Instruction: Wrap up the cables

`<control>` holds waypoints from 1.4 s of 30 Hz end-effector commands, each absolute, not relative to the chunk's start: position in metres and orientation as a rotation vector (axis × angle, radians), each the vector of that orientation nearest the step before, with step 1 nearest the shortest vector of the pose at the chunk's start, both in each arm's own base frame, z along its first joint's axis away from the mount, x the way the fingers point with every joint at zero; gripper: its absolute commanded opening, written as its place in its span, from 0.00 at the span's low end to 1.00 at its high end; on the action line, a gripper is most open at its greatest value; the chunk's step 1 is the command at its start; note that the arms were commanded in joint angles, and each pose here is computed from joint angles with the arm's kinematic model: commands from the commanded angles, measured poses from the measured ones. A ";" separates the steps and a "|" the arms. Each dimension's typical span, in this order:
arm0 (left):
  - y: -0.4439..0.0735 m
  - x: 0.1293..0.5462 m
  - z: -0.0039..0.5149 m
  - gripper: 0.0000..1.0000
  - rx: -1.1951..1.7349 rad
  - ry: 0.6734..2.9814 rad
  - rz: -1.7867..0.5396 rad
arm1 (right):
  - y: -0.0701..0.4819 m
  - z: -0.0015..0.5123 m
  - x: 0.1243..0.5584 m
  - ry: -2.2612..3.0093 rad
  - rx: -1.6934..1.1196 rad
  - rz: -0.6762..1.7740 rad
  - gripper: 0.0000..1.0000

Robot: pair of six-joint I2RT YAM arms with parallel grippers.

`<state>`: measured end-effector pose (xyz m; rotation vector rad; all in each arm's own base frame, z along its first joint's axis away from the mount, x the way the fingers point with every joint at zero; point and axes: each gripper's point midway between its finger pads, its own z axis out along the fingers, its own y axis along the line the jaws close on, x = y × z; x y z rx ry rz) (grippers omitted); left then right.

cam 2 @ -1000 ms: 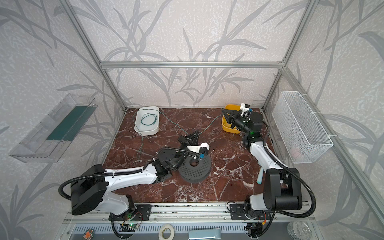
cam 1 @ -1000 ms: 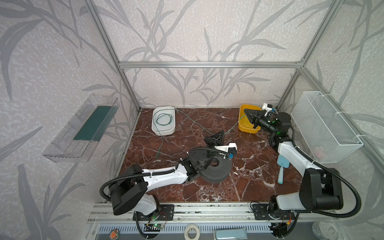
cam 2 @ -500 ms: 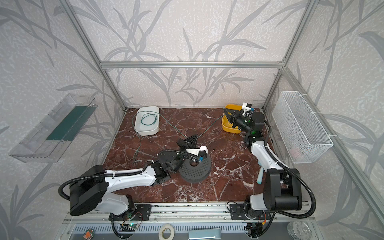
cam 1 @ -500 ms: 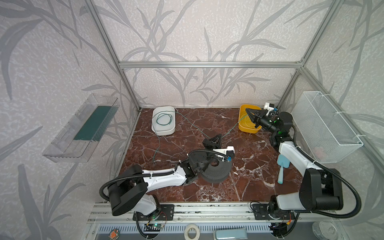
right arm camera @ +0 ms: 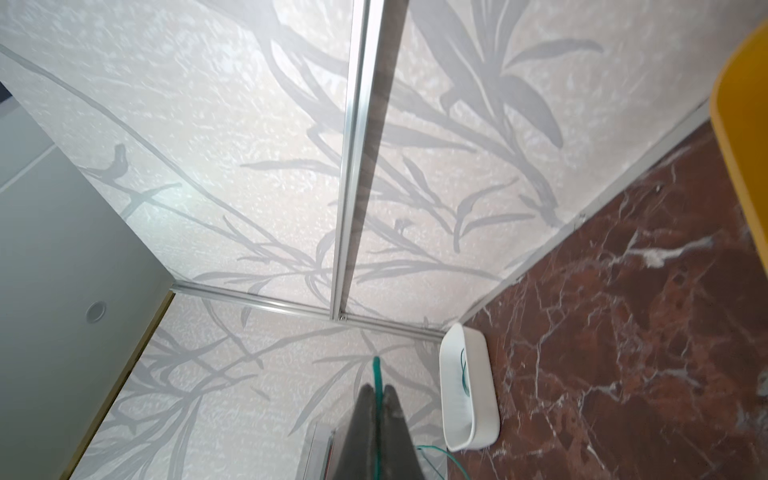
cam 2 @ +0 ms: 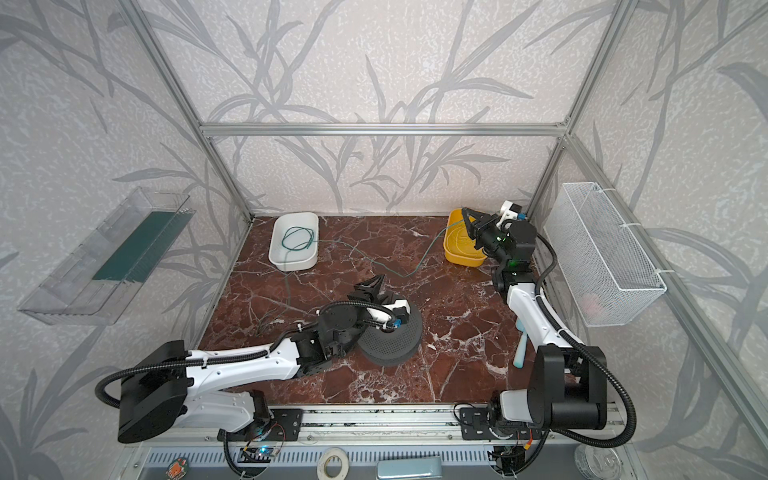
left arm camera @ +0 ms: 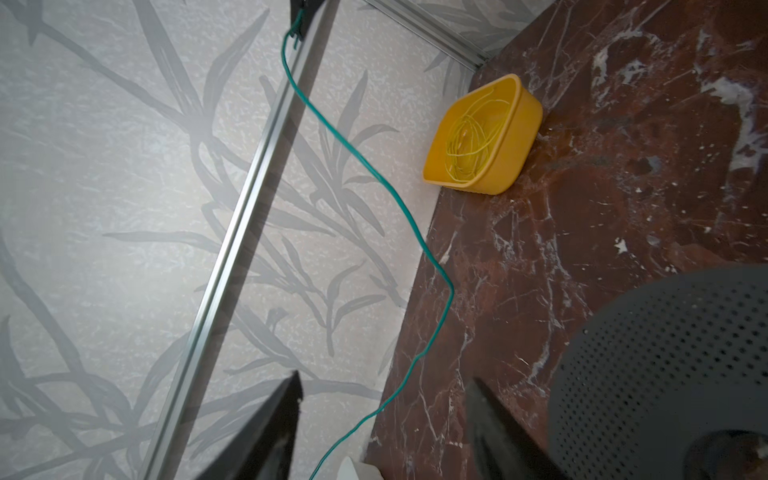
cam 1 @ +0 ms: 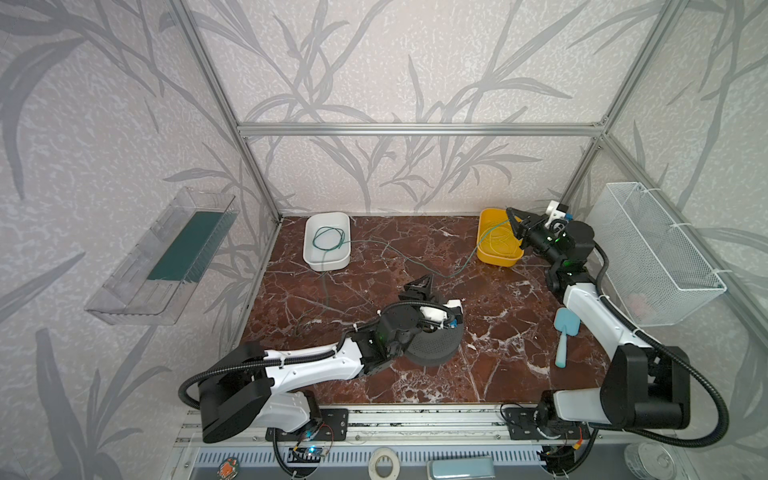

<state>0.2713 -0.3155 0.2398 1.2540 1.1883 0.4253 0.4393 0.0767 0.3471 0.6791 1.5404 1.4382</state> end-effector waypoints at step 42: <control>-0.398 0.341 0.333 0.03 1.182 1.551 -0.264 | 0.180 0.369 0.372 1.616 0.296 1.404 0.00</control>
